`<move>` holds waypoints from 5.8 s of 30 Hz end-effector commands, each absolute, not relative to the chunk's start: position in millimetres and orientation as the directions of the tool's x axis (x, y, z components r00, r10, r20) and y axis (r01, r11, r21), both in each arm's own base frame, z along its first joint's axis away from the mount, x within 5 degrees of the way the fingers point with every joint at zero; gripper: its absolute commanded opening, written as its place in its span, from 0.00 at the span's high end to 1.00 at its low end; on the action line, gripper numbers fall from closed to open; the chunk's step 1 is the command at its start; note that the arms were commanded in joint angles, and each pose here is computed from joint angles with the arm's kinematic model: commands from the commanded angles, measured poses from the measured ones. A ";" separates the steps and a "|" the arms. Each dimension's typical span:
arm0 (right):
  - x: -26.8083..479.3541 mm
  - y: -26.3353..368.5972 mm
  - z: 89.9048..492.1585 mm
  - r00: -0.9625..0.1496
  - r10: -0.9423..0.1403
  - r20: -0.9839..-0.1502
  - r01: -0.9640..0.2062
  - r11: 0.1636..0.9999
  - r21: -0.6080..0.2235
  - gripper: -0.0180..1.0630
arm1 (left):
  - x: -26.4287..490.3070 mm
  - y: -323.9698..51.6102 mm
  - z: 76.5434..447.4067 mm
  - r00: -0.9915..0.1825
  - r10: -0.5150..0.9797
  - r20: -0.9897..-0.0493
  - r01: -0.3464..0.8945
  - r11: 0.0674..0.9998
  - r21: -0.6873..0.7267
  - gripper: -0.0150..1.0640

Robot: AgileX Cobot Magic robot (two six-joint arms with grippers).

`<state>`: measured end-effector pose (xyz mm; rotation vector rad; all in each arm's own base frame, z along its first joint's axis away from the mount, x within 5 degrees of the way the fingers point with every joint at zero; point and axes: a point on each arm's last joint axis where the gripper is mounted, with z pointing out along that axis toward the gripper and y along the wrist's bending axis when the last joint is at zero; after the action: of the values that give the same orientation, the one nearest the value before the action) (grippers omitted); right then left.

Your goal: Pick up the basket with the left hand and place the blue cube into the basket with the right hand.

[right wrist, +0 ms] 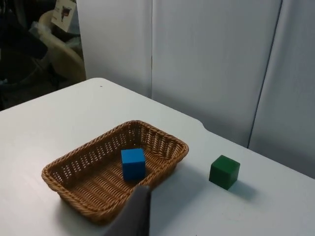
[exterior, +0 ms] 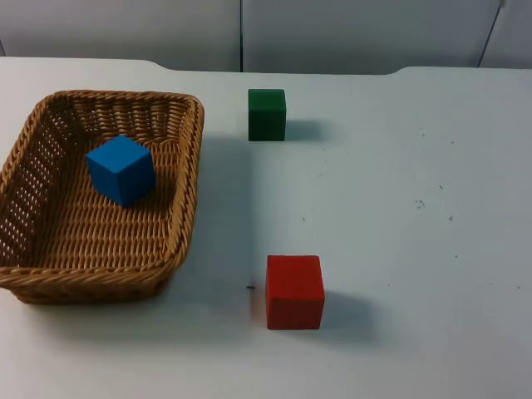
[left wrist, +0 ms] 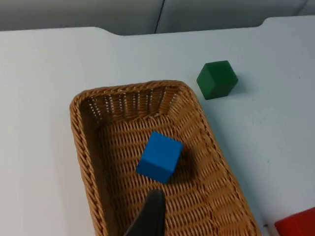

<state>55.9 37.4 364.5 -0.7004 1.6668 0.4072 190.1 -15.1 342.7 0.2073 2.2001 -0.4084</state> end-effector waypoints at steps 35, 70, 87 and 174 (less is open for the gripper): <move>25.9 34.7 293.3 -0.286 -0.509 -0.812 -0.830 0.554 -0.055 0.10 | -17.1 -16.3 284.9 -0.508 0.014 -0.861 0.029 1.000 0.000 0.21; -9.2 -17.0 280.8 -0.344 -0.420 -0.840 -0.796 0.605 0.023 0.10 | -5.7 -9.8 279.4 -0.452 -0.079 -0.889 -0.064 0.996 -0.056 0.21; -5.8 -13.1 284.5 -0.235 -0.423 -0.875 -0.818 0.572 -0.057 0.10 | -5.7 -9.8 279.4 -0.452 -0.079 -0.889 -0.064 0.996 -0.056 0.21; -4.4 -8.9 278.5 -0.436 -0.162 -0.885 -0.205 0.976 -0.077 0.10 | -5.7 -9.8 279.4 -0.452 -0.079 -0.889 -0.064 0.996 -0.056 0.21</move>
<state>-5.1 -9.3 280.2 -0.2673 2.0370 0.0625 -5.8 -9.8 279.7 -0.0928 2.0528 -0.0147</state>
